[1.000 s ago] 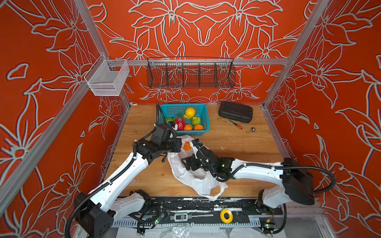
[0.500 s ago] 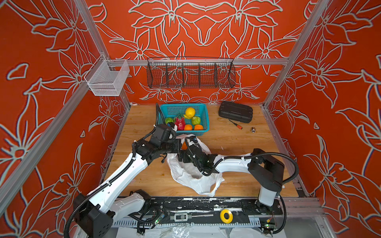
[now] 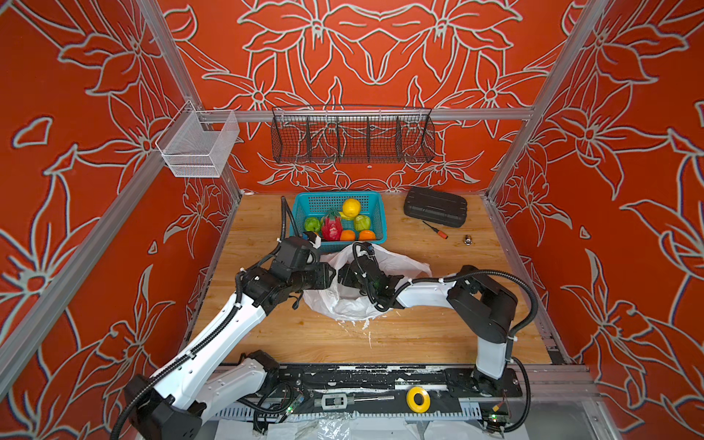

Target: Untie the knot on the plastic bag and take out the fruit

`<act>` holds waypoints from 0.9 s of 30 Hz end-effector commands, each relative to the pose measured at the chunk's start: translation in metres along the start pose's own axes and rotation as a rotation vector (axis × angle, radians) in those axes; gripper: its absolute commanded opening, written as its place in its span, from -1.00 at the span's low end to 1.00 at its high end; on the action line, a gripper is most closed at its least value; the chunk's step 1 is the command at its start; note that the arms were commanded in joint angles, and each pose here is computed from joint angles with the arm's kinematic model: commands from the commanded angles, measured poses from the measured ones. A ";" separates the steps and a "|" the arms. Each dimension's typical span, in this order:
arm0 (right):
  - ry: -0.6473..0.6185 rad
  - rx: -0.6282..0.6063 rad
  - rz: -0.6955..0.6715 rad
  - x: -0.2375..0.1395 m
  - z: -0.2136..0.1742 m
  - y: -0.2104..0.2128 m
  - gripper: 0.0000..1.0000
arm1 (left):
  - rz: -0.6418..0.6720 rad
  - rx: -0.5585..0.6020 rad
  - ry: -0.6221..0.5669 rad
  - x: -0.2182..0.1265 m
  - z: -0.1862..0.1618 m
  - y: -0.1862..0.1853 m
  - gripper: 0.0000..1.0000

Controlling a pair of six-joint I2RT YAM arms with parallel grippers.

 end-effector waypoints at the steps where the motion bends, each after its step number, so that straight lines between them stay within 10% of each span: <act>1: 0.012 0.022 0.026 0.004 -0.009 0.002 0.74 | 0.039 -0.004 -0.130 -0.026 0.013 0.009 0.12; 7: 0.017 -0.005 0.039 -0.003 -0.009 0.003 0.74 | 0.144 -0.091 -0.262 -0.048 0.039 0.045 0.17; 14: 0.031 -0.016 0.066 -0.003 -0.011 0.010 0.74 | 0.114 -0.324 -0.145 0.012 0.039 0.104 0.17; 27: 0.081 -0.032 0.109 -0.011 -0.028 0.015 0.73 | 0.131 -0.400 -0.056 0.088 0.039 0.138 0.43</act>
Point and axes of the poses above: each gripper's point midway between its finger pads, its own x axis out along the fingers, its own y axis along the line the jaws close on, z = x × y, the point moved 1 cm from there along -x, back along the fingers, and after that the axes turned 11 degrees about -x, right-handed, at the moved point
